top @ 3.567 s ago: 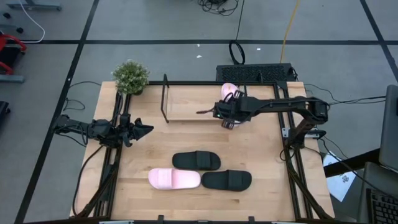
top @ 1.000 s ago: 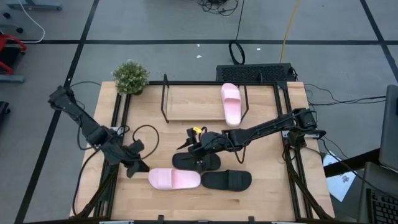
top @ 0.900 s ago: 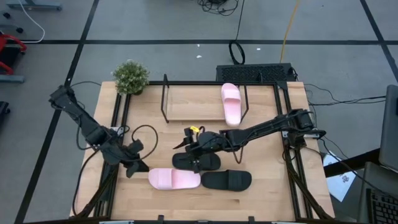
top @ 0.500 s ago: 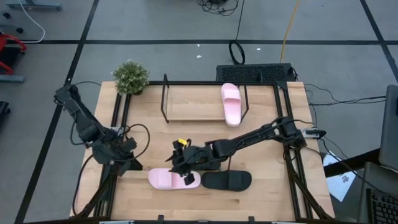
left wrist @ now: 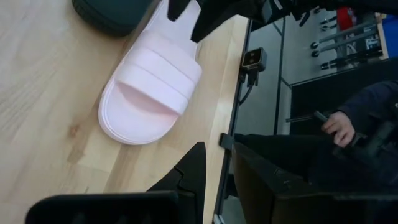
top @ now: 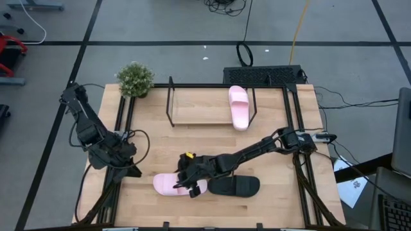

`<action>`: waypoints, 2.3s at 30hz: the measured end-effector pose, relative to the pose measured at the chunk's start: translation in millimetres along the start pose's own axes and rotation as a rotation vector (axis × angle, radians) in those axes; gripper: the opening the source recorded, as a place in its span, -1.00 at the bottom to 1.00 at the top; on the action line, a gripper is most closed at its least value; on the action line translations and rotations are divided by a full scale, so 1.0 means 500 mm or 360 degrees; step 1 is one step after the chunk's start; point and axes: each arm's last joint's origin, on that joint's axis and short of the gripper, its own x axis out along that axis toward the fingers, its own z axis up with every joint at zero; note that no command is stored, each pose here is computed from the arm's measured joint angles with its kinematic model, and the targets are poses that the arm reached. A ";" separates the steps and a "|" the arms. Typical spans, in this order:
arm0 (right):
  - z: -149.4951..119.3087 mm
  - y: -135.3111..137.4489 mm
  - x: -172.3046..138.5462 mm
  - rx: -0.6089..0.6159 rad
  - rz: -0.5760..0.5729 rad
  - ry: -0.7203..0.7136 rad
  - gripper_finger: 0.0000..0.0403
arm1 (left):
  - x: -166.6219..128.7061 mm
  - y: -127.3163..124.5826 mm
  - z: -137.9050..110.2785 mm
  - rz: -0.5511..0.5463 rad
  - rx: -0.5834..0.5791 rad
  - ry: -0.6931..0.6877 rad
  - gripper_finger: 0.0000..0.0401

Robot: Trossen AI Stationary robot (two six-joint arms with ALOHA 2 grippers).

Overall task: Pick and place slides into the shelf
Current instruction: Put the pink slide on the shelf

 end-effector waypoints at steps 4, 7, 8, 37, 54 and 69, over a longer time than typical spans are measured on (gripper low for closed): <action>-0.014 0.002 0.000 -0.0028 0.0023 0.0108 -0.05 | 0.000 0.000 -0.001 -0.0002 -0.0002 0.0001 -0.63; -0.016 0.002 0.000 -0.0069 0.0030 0.0129 -0.05 | 0.000 0.000 0.000 0.0001 0.0000 -0.0012 -0.63; -0.015 0.002 0.000 -0.0071 0.0028 0.0122 -0.05 | 0.000 0.000 0.000 0.0004 0.0000 -0.0023 -0.63; -0.049 -0.009 0.041 -0.0079 0.0088 0.0117 -0.05 | 0.000 0.000 0.003 0.0020 -0.0007 -0.0095 -0.63; -0.032 -0.015 0.041 -0.0055 0.0049 -0.0017 -0.17 | 0.000 0.002 0.003 0.0031 -0.0034 -0.0101 -0.63; -0.073 0.007 0.079 -0.0065 0.0063 0.0057 -0.19 | 0.000 0.002 0.004 0.0034 -0.0040 -0.0119 -0.63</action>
